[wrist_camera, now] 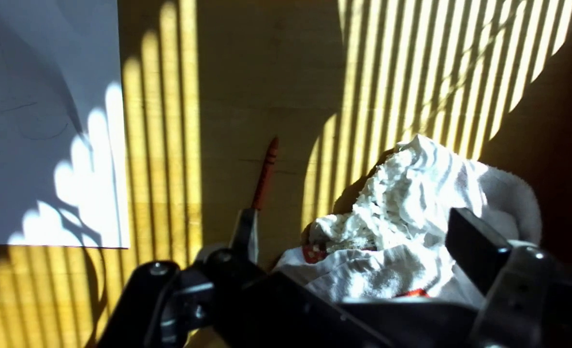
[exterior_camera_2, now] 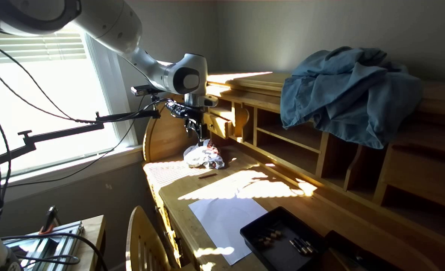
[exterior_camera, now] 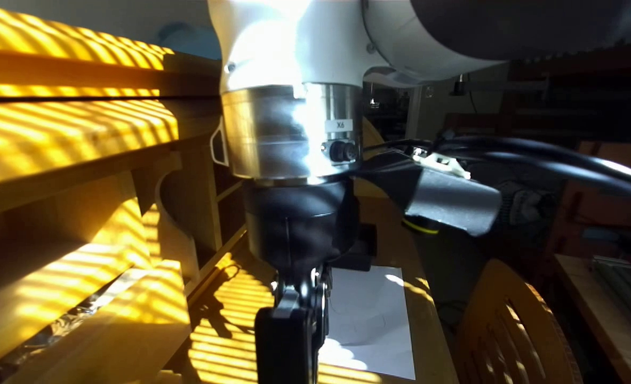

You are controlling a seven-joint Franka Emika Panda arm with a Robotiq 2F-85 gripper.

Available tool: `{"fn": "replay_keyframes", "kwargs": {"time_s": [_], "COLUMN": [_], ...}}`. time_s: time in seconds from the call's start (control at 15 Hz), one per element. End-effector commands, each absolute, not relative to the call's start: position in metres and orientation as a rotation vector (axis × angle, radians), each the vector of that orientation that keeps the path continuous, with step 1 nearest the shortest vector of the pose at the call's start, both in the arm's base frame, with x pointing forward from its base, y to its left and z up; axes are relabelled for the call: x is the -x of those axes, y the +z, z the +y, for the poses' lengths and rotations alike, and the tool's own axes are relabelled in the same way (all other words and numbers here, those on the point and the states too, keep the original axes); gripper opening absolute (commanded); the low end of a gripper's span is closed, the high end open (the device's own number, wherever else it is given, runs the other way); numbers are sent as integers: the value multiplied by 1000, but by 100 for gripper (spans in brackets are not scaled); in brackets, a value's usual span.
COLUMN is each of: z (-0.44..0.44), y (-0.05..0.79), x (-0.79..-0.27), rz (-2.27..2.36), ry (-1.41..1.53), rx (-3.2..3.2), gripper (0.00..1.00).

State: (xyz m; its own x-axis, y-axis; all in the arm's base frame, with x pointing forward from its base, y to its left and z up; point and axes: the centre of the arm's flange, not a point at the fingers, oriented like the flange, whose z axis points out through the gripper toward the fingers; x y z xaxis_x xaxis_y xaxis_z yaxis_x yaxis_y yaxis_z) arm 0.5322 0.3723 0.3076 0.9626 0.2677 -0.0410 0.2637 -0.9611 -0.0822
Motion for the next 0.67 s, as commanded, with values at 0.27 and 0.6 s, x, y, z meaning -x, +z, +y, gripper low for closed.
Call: {"fn": "replay_keyframes", "kwargs": {"time_s": [0.27, 0.6], "z": [338, 321], "y": [290, 276], "x": [-498, -490], "rz": [-208, -179], "ry": [-11, -117], "rx": [3096, 3124], "gripper": [100, 100]}}
